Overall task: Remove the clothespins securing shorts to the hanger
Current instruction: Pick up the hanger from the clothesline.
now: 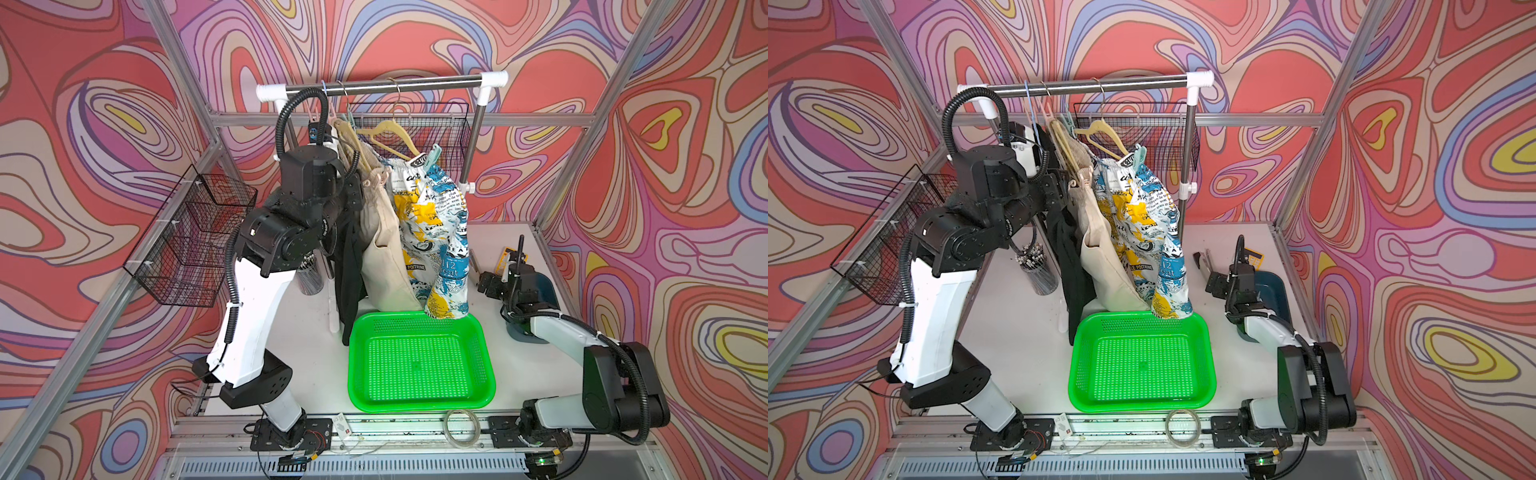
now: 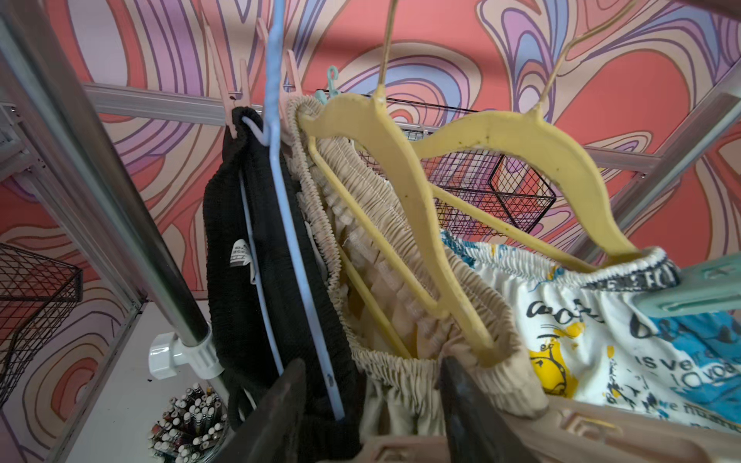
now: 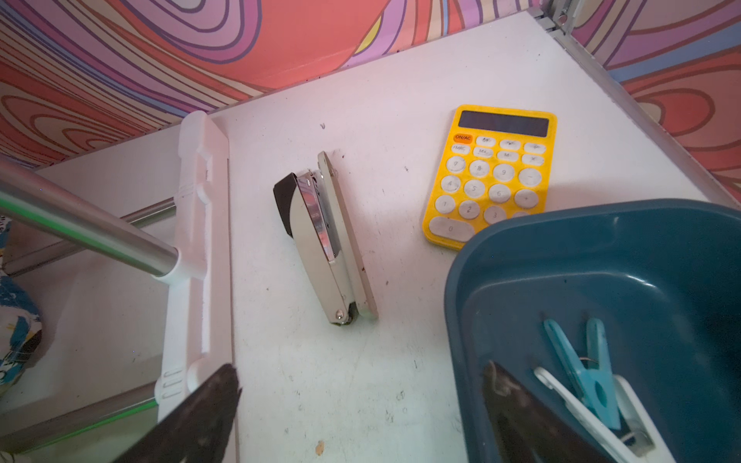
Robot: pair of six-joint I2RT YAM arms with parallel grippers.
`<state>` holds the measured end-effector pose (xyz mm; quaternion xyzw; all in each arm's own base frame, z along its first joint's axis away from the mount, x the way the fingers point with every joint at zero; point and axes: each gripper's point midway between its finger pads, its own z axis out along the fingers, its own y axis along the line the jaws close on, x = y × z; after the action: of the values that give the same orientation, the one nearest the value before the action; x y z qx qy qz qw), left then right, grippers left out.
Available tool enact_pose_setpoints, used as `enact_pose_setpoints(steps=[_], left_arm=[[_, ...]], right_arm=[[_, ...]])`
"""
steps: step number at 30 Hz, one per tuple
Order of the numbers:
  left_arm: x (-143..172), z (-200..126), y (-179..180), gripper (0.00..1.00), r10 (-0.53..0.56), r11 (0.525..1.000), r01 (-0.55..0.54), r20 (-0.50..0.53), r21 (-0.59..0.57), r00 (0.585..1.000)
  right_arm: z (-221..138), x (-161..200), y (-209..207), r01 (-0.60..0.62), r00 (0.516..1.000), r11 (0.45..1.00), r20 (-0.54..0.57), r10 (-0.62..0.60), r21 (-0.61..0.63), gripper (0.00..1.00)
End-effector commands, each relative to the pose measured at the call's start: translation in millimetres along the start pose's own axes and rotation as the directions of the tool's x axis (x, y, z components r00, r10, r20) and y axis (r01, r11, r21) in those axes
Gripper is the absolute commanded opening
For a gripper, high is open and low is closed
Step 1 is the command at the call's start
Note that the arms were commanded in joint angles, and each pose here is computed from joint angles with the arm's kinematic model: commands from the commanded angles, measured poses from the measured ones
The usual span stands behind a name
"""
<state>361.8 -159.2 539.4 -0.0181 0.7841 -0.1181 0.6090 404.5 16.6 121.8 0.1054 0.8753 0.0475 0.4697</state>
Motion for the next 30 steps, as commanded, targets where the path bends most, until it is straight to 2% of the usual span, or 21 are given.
enact_pose_setpoints(steps=[1, 10, 14, 19, 30], left_arm=[[-13, -17, 9, 0.55, -0.058, 0.998, 0.058, 0.06, -0.001, 0.997], [-40, -33, 23, 0.55, -0.074, 0.996, 0.08, 0.157, -0.033, 0.985], [-46, -19, 32, 0.5, -0.123, 0.992, 0.127, 0.127, -0.017, 0.984], [-39, 7, 38, 0.45, -0.135, 0.99, 0.138, 0.088, -0.027, 0.987], [-26, 27, 15, 0.45, -0.19, 0.977, 0.186, 0.029, 0.102, 0.981]], right_arm=[[1, 3, 1, -0.003, 1.0, 1.0, 0.0, 0.003, -0.007, 0.98], [3, 3, 3, -0.004, 1.0, 1.0, -0.006, 0.004, -0.015, 0.98], [2, 4, 3, -0.006, 1.0, 1.0, -0.006, 0.006, -0.015, 0.98], [1, 4, 3, -0.007, 1.0, 1.0, -0.004, 0.007, -0.016, 0.98], [1, 4, 2, -0.008, 1.0, 1.0, -0.004, 0.008, -0.014, 0.98]])
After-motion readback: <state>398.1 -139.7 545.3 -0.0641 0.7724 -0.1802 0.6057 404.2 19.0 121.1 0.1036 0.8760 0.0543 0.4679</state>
